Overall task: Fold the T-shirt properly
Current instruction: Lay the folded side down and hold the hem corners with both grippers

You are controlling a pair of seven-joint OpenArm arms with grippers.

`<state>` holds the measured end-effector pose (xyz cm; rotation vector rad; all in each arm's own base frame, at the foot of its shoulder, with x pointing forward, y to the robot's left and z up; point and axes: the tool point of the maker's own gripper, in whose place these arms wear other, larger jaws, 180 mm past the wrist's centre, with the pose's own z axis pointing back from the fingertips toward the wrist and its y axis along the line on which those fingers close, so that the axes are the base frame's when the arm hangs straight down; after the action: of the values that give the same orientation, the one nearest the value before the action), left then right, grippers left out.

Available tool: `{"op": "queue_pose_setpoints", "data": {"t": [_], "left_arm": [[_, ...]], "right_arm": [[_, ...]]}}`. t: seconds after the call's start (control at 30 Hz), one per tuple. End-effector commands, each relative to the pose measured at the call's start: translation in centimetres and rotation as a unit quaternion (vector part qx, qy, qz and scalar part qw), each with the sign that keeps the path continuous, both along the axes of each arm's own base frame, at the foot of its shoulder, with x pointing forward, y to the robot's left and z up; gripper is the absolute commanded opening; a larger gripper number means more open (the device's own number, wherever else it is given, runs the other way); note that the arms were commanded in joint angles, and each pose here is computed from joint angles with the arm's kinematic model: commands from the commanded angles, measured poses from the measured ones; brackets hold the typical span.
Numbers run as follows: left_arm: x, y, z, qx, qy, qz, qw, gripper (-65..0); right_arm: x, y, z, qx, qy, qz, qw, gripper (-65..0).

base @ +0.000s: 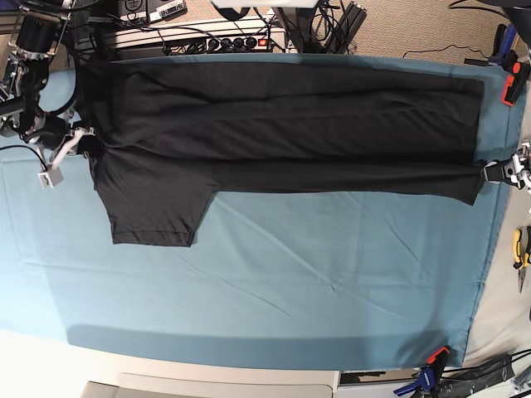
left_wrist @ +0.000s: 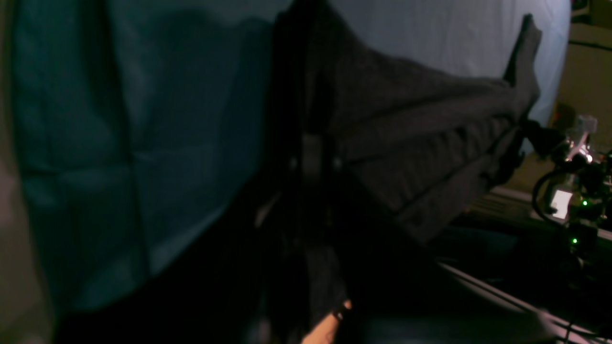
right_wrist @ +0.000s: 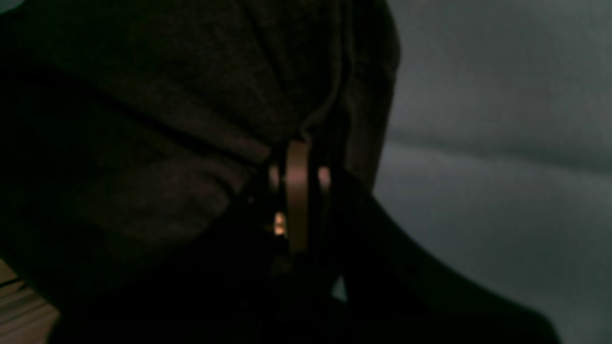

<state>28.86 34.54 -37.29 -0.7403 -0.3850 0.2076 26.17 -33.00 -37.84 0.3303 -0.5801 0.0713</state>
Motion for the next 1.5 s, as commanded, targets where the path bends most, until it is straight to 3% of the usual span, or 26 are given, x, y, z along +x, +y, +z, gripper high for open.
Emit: {"op": "queue_pose_setpoints", "data": {"t": [0.0,0.3,0.6,1.2,1.27,1.33,1.4,1.47], "left_arm": [[0.8,1.4,1.7,0.011,-0.022,0.006,1.000,-65.0],[0.6,1.4,1.6,0.011,-0.020,0.006,1.000,-65.0],[-1.2,1.1,0.0,0.009,0.006,0.005,1.000,-65.0],[-1.1,0.4,-0.3,0.002,0.003,-0.001,1.000,-65.0],[-1.1,0.1,-0.5,-0.001,0.004,-0.002,1.000,-51.6],[-1.1,0.1,-0.6,-0.001,0.003,0.001,1.000,-41.3],[-1.2,0.1,-0.7,-0.001,0.004,0.002,1.000,-39.4],[-1.2,0.1,-0.7,-0.001,0.003,0.004,1.000,-39.4]], "right_arm": [[0.2,-1.6,1.2,-0.023,-0.007,-0.004,0.9997,-65.0],[-0.5,-3.3,2.9,0.004,-0.025,-0.043,0.9987,-65.0],[-0.4,-3.3,2.9,0.005,-0.028,-0.045,0.9986,-65.0],[-0.4,-3.3,2.9,0.005,-0.028,-0.045,0.9986,-65.0],[-0.5,-3.3,2.8,0.004,-0.024,-0.044,0.9987,-65.0],[-0.5,-3.3,2.8,0.003,-0.023,-0.044,0.9987,-53.2],[-0.5,-3.3,2.8,0.003,-0.024,-0.044,0.9987,-42.9],[-0.3,-3.3,2.9,0.004,-0.031,-0.046,0.9984,-41.7]]}}
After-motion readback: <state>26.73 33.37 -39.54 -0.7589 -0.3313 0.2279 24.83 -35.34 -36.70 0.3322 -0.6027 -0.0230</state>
